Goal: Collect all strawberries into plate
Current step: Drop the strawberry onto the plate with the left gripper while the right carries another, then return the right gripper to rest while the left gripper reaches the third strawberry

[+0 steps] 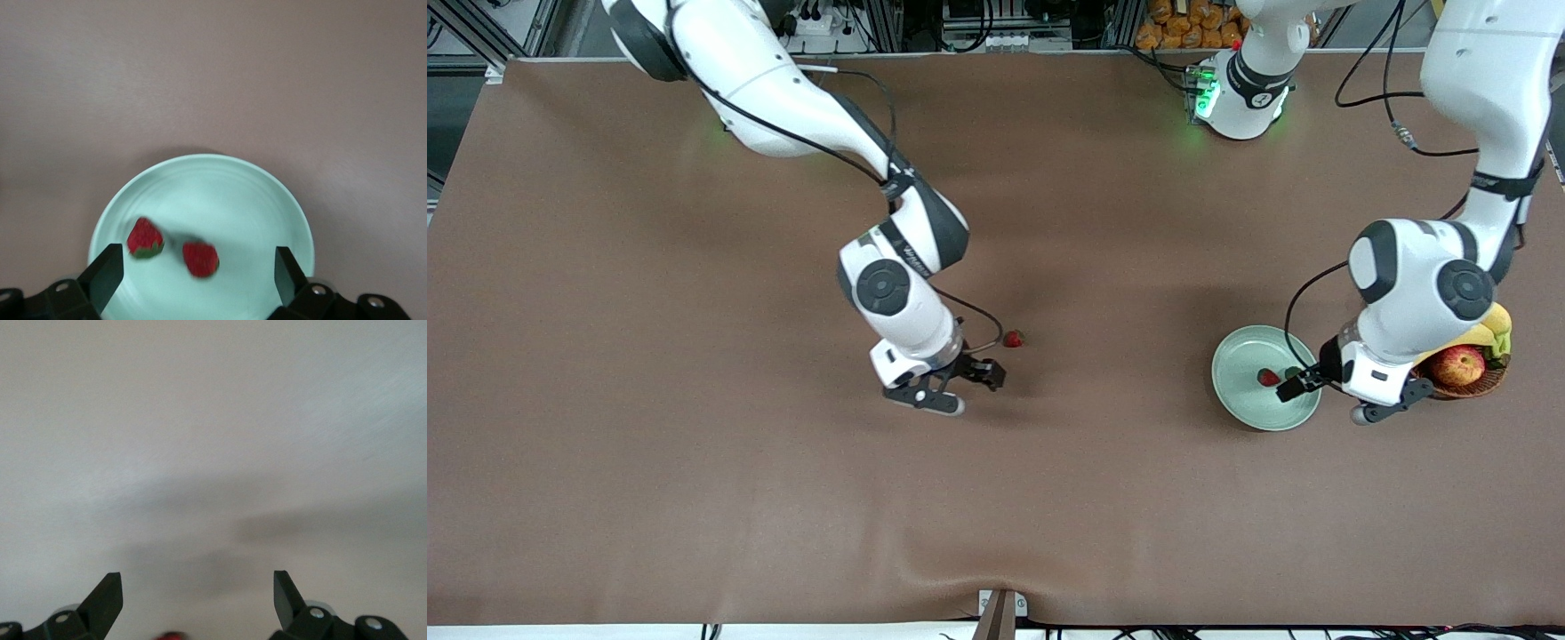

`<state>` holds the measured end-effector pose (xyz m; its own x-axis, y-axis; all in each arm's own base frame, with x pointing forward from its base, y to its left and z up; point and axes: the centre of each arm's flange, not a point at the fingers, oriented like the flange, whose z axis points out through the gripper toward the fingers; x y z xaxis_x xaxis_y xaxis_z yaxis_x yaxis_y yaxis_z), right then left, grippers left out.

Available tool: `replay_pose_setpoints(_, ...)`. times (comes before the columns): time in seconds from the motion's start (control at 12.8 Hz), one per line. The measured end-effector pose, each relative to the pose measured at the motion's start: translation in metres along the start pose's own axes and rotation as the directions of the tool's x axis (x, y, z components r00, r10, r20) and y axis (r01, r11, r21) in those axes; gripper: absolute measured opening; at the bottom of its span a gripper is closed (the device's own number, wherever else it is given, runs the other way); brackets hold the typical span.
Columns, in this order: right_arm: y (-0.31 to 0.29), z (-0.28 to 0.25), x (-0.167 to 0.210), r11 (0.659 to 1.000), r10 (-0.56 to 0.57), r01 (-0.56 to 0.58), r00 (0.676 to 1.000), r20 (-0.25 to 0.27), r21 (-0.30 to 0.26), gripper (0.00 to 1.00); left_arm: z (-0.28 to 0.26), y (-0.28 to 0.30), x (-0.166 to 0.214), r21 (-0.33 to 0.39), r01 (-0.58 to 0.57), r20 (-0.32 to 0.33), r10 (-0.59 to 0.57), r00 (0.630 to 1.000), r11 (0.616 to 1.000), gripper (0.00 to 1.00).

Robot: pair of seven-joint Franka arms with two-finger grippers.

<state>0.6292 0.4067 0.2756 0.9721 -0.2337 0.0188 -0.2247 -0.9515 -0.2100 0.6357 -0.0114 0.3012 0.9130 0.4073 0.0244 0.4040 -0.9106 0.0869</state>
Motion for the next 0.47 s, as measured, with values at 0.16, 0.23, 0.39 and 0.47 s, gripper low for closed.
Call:
replay_pose_setpoints(0.16, 0.034, -0.031, 0.03, 0.998, -0.056, 0.057, 0.998, 0.03, -0.034, 1.0, -0.055, 0.016, 0.008, 0.028, -0.018, 0.049, 0.017, 0.999, 0.999, 1.0)
replay_pose_setpoints(0.23, 0.053, -0.047, 0.044, 0.995, -0.08, 0.082, 0.996, 0.047, -0.048, 1.0, -0.082, 0.024, 0.007, 0.037, -0.029, 0.063, 0.027, 0.998, 0.999, 1.0)
replay_pose_setpoints(0.39, 0.084, -0.084, 0.064, 0.993, -0.102, 0.106, 0.993, 0.058, -0.057, 1.0, -0.139, 0.035, 0.003, 0.049, -0.045, 0.066, 0.042, 0.997, 0.998, 1.0)
replay_pose_setpoints(0.47, 0.097, -0.102, 0.069, 0.991, -0.116, 0.119, 0.992, 0.054, -0.057, 1.0, -0.164, 0.037, 0.0, 0.054, -0.048, 0.062, 0.045, 0.997, 0.997, 1.0)
